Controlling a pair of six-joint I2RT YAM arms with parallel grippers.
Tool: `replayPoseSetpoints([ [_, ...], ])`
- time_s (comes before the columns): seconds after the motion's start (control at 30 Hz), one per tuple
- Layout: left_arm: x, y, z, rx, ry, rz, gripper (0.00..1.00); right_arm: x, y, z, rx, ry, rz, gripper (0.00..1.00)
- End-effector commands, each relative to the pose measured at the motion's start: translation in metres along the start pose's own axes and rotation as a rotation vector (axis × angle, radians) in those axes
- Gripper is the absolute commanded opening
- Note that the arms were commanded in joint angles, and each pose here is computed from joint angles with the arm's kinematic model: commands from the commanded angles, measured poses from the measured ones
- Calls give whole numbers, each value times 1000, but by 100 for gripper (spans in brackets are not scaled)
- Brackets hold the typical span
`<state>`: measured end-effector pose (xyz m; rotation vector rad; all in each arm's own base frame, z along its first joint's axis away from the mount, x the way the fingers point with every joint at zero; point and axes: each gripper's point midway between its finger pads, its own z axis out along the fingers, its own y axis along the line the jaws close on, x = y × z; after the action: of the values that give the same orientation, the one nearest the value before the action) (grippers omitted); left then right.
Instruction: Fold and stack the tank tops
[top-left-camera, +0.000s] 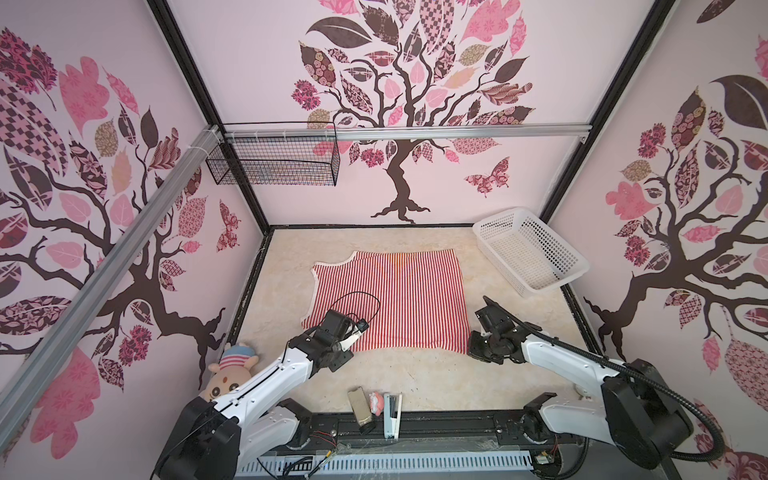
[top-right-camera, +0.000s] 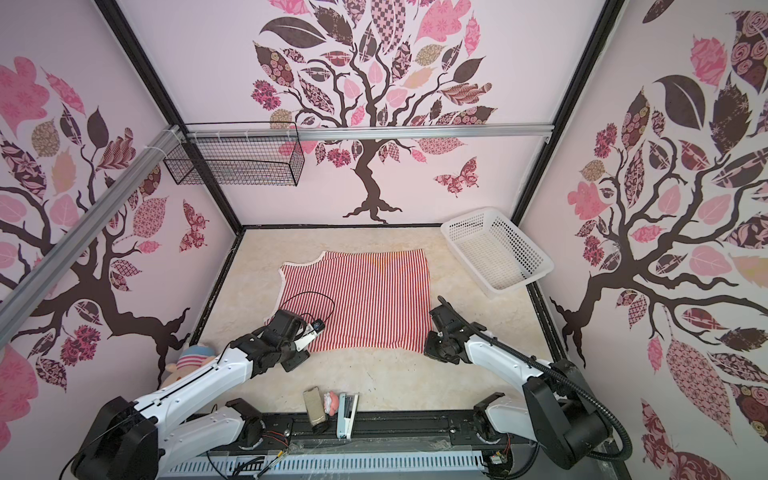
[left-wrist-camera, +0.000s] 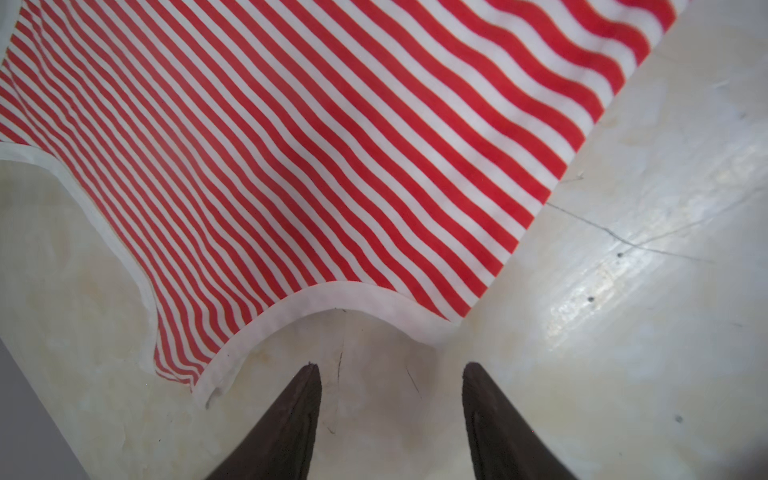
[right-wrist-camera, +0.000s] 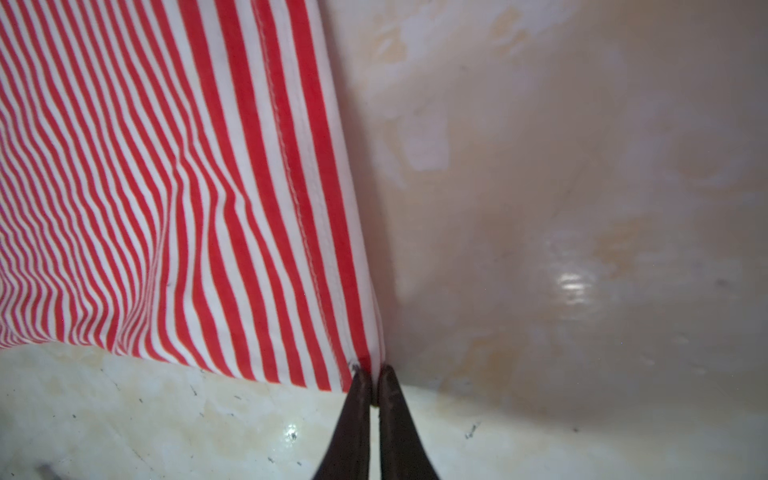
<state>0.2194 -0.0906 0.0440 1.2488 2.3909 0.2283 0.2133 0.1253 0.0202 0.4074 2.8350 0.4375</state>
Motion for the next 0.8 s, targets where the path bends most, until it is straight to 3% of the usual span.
replayPoseSetpoints([
  [0.0, -6, -10, -4, 59, -28, 35, 57, -2, 1, -6, -1, -6, 0, 9],
  [0.53, -15, -10, 15, 76, 14, 67, 43, -4, 4, -7, -13, -12, 4, 6],
  [0.77, -15, -16, 19, 96, 22, 75, 26, -3, 5, -8, -15, -9, 3, 4],
])
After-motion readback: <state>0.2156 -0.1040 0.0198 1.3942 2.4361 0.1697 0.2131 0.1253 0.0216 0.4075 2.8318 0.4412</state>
